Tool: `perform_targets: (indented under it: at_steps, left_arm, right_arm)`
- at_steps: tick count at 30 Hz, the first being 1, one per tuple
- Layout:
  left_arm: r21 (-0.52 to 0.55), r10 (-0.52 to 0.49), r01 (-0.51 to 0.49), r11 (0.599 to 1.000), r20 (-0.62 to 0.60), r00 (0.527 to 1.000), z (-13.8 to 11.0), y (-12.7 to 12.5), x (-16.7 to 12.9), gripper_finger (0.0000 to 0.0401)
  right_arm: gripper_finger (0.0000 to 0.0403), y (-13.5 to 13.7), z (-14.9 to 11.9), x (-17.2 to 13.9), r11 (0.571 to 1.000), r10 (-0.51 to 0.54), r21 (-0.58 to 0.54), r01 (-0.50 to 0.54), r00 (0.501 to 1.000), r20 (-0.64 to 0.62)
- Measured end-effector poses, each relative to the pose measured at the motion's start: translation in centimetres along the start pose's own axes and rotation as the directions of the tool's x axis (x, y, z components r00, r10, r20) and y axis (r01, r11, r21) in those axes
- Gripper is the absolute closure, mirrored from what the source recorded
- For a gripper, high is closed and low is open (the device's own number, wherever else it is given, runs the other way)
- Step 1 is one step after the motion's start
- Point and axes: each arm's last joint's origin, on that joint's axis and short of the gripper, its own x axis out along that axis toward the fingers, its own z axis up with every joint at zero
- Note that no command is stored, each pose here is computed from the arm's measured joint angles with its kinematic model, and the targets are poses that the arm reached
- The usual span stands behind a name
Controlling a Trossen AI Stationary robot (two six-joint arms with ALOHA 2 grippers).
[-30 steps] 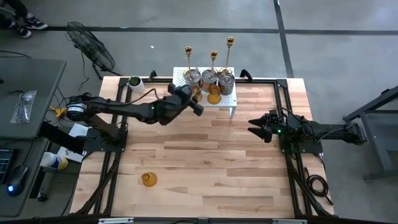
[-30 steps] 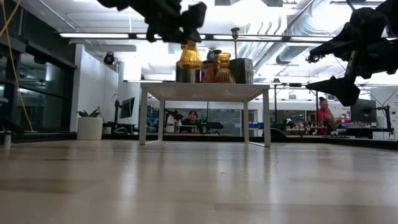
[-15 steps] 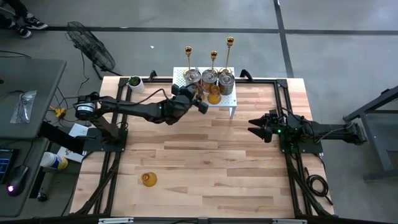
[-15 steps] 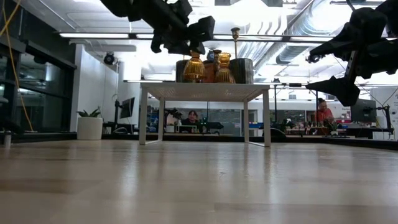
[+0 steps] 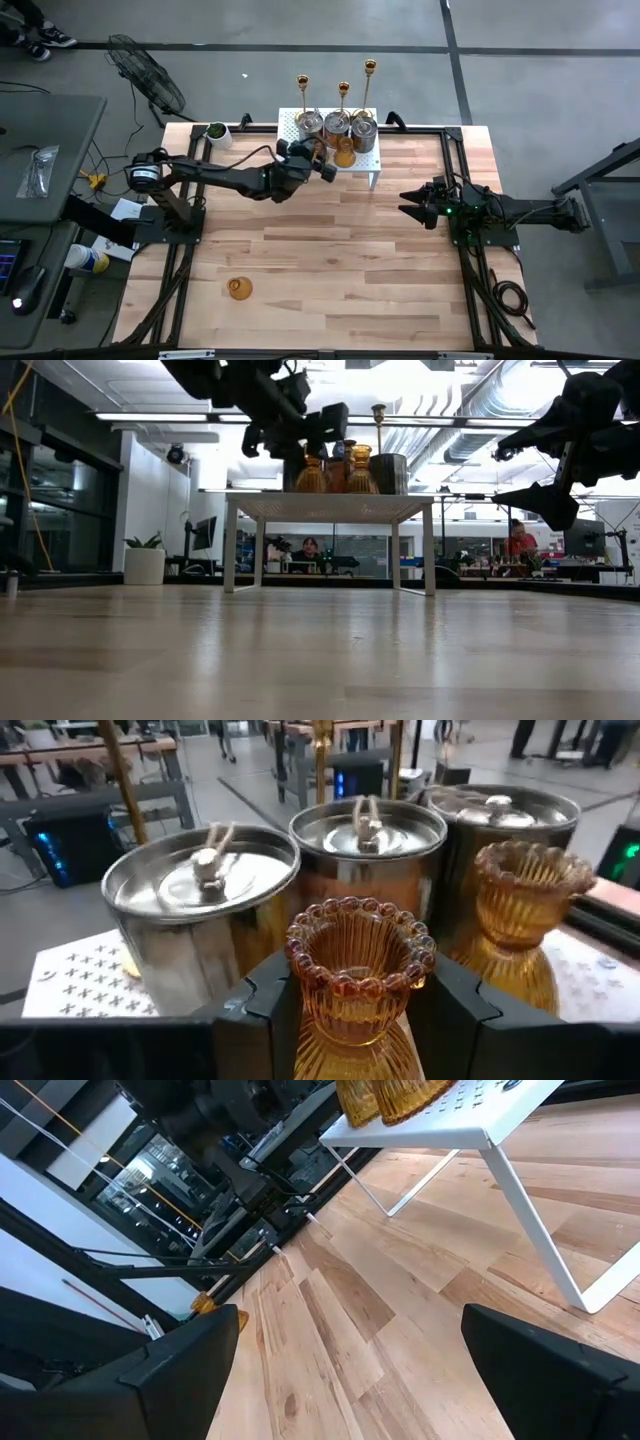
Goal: Pick & Place candle stick holders
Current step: Put the right orange glass candle holder on the shelf
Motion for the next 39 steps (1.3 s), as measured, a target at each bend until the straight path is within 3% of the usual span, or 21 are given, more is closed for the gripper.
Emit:
perform_targets:
  at_steps: [15, 39]
  left_arm:
    - [-0.028, 0.046, -0.046, 0.999, 0.014, 0.999, -0.48, 0.02, 0.77, 0.0265]
    - [-0.022, 0.001, -0.001, 1.000, 0.002, 1.000, -0.55, -0.13, 0.78, 0.0239]
  right_arm:
    - [0.0027, 0.00, 0.00, 0.00, 1.000, 0.000, 0.000, 0.000, 1.000, 0.000]
    - [0.0027, 0.00, 0.00, 0.00, 1.000, 0.000, 0.000, 0.000, 1.000, 0.000]
